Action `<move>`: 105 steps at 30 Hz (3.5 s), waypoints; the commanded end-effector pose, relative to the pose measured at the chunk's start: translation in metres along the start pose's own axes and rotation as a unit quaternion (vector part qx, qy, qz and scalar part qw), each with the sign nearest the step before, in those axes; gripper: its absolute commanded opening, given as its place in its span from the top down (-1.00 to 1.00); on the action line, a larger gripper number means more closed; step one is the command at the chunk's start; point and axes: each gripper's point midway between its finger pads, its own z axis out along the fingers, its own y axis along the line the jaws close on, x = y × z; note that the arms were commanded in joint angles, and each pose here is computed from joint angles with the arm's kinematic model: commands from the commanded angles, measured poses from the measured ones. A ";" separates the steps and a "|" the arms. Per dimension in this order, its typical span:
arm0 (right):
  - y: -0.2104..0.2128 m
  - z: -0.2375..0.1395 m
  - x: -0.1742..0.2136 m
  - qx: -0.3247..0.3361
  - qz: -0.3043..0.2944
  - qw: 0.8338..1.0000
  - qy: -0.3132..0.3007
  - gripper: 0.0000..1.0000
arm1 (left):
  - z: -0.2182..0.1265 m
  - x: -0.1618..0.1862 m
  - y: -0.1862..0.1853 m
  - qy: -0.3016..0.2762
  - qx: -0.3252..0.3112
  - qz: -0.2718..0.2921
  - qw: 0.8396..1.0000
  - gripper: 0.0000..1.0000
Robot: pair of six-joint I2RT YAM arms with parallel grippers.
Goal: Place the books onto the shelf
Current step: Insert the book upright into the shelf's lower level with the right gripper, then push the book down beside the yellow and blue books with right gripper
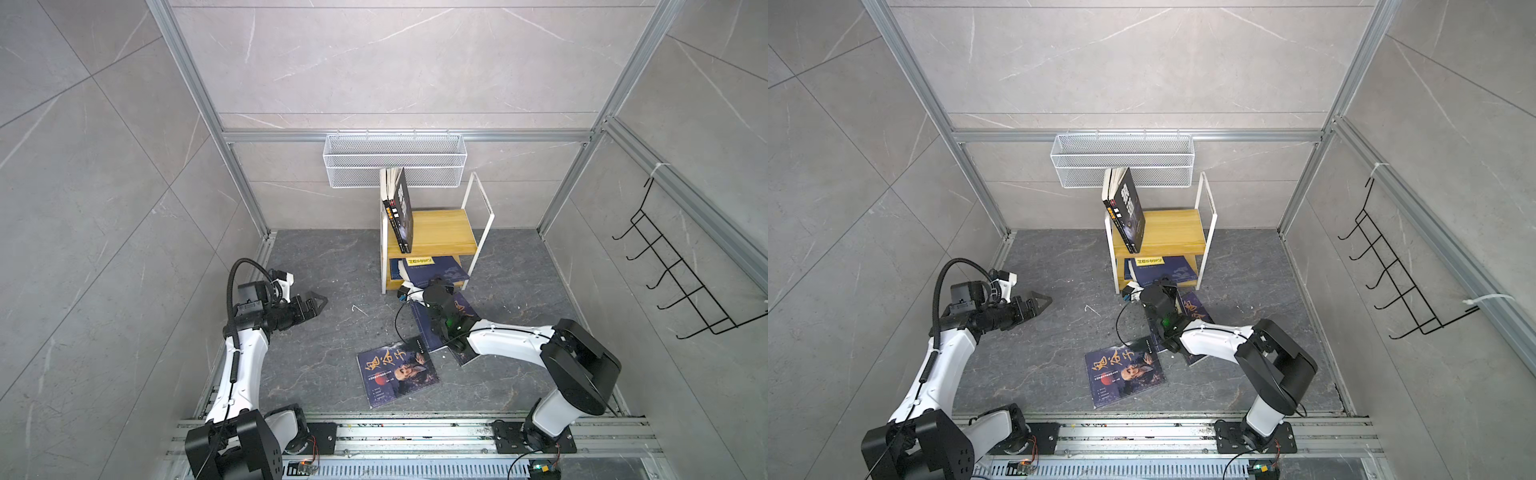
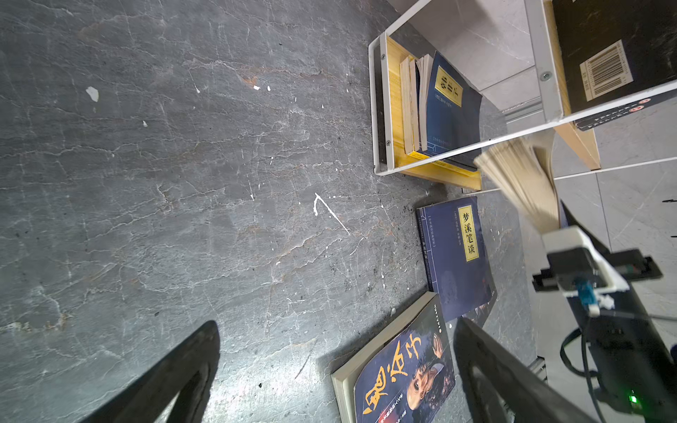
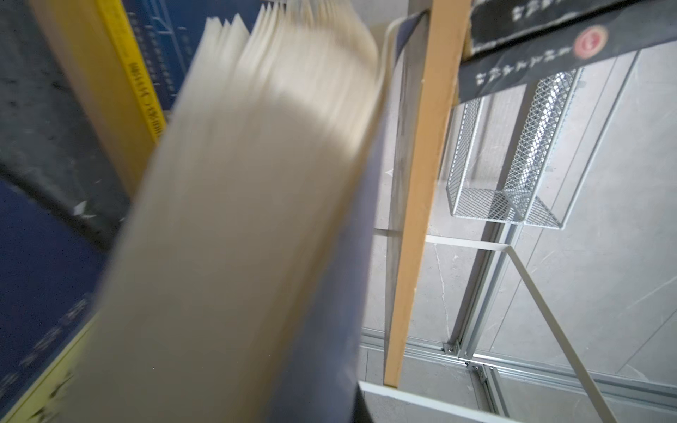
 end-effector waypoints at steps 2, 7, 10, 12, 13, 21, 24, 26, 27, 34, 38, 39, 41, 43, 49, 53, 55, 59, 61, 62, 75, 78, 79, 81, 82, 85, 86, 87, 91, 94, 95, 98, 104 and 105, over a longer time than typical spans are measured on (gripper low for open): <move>-0.026 0.017 -0.012 0.037 0.037 0.999 -0.004 1.00 | -0.006 -0.007 -0.013 -0.011 0.019 0.027 0.999 -0.99; -0.022 0.041 -0.025 0.039 0.040 0.998 0.000 1.00 | -0.007 -0.009 -0.015 -0.009 0.019 0.020 1.000 -0.99; -0.014 0.053 -0.037 0.034 0.037 0.999 -0.006 1.00 | -0.006 -0.009 -0.014 -0.012 0.020 0.024 0.999 -0.99; 0.000 0.063 -0.041 0.024 0.024 0.999 -0.002 1.00 | -0.006 -0.008 -0.013 -0.010 0.019 0.023 1.000 -0.99; 0.008 0.068 -0.042 0.017 0.015 1.000 0.001 1.00 | -0.006 -0.008 -0.014 -0.009 0.018 0.023 1.000 -0.99; 0.056 0.083 -0.038 -0.033 -0.034 0.999 0.012 1.00 | -0.006 -0.008 -0.014 -0.008 0.019 0.023 1.000 -1.00; 0.065 0.081 -0.037 -0.057 -0.037 0.998 0.007 0.86 | -0.006 -0.008 -0.013 -0.010 0.019 0.026 0.999 -0.99; 0.069 0.080 -0.035 -0.064 -0.043 0.997 0.011 0.63 | -0.005 -0.007 -0.013 -0.010 0.019 0.026 0.999 -1.00; 0.069 0.079 -0.034 -0.067 -0.043 0.997 0.012 0.48 | -0.005 -0.008 -0.013 -0.009 0.019 0.025 0.999 -0.99; 0.071 0.069 -0.037 -0.094 -0.030 0.995 -0.015 0.16 | -0.005 -0.007 -0.012 -0.010 0.018 0.024 0.999 -0.99; 0.071 0.066 -0.041 -0.103 -0.028 0.994 -0.028 0.18 | -0.006 -0.008 -0.012 -0.013 0.017 0.024 0.999 -1.00; 0.068 0.066 -0.041 -0.101 -0.027 0.994 -0.029 0.19 | -0.005 -0.007 -0.012 -0.013 0.018 0.025 0.999 -1.00; 0.062 0.067 -0.042 -0.096 -0.019 0.995 -0.027 0.24 | -0.006 -0.007 -0.012 -0.013 0.017 0.025 0.999 -0.99; 0.057 0.066 -0.046 -0.095 -0.005 0.995 -0.033 0.34 | -0.007 -0.008 -0.012 -0.013 0.016 0.022 1.000 -0.99; 0.053 0.071 -0.055 -0.101 0.002 0.994 -0.040 0.95 | -0.008 -0.007 -0.013 -0.014 0.018 0.024 0.999 -0.99; 0.047 0.070 -0.059 -0.102 0.017 0.994 -0.047 0.98 | -0.008 -0.007 -0.013 -0.017 0.018 0.027 0.999 -1.00; 0.046 0.071 -0.060 -0.102 0.018 0.994 -0.043 0.98 | -0.008 -0.006 -0.013 -0.016 0.017 0.026 0.999 -0.99; 0.045 0.073 -0.063 -0.104 0.020 0.993 -0.044 0.97 | -0.008 -0.007 -0.014 -0.016 0.019 0.025 0.999 -1.00; 0.045 0.075 -0.063 -0.103 0.018 0.994 -0.039 0.89 | -0.008 -0.006 -0.013 -0.018 0.019 0.026 0.999 -1.00; 0.046 0.076 -0.063 -0.105 0.016 0.994 -0.036 0.83 | -0.008 -0.006 -0.013 -0.017 0.019 0.025 0.999 -0.99; 0.040 0.024 -0.063 -0.191 0.070 0.972 -0.121 -0.08 | -0.007 -0.006 -0.013 -0.017 0.020 0.025 0.999 -0.99; 0.040 0.017 -0.062 -0.215 0.093 0.962 -0.140 -0.08 | -0.008 -0.007 -0.013 -0.016 0.018 0.023 0.999 -0.99; 0.042 0.015 -0.063 -0.224 0.095 0.958 -0.150 -0.07 | -0.008 -0.007 -0.013 -0.016 0.019 0.022 0.999 -0.99; 0.049 0.012 -0.065 -0.245 0.096 0.950 -0.166 -0.05 | -0.008 -0.006 -0.013 -0.017 0.019 0.023 0.999 -0.99; 0.054 0.011 -0.067 -0.261 0.095 0.945 -0.174 -0.03 | -0.008 -0.006 -0.012 -0.017 0.019 0.023 0.999 -0.99; 0.066 0.007 -0.072 -0.301 0.091 0.930 -0.189 0.00 | -0.008 -0.007 -0.012 -0.016 0.018 0.023 0.999 -1.00; 0.069 0.006 -0.072 -0.314 0.089 0.925 -0.194 0.01 | -0.008 -0.007 -0.013 -0.017 0.018 0.023 0.999 -0.99; 0.070 0.006 -0.073 -0.322 0.090 0.921 -0.198 0.01 | -0.008 -0.007 -0.013 -0.017 0.018 0.022 0.999 -1.00; 0.078 0.014 -0.072 -0.345 0.089 0.913 -0.198 -0.01 | -0.008 -0.006 -0.012 -0.017 0.018 0.024 0.999 -0.99; 0.083 0.018 -0.075 -0.360 0.086 0.907 -0.202 -0.01 | -0.008 -0.007 -0.013 -0.016 0.018 0.023 0.999 -0.99; 0.084 0.019 -0.076 -0.362 0.086 0.905 -0.205 -0.01 | -0.008 -0.006 -0.012 -0.016 0.018 0.023 0.999 -0.99; 0.081 0.027 -0.083 -0.357 0.093 0.906 -0.206 0.02 | -0.007 -0.007 -0.012 -0.015 0.017 0.023 0.999 -0.99; 0.085 0.042 -0.093 -0.351 0.089 0.910 -0.205 0.11 | -0.007 -0.007 -0.011 -0.014 0.017 0.022 1.000 -0.99; 0.085 0.044 -0.094 -0.349 0.088 0.910 -0.204 0.11 | -0.007 -0.007 -0.011 -0.013 0.017 0.020 1.000 -1.00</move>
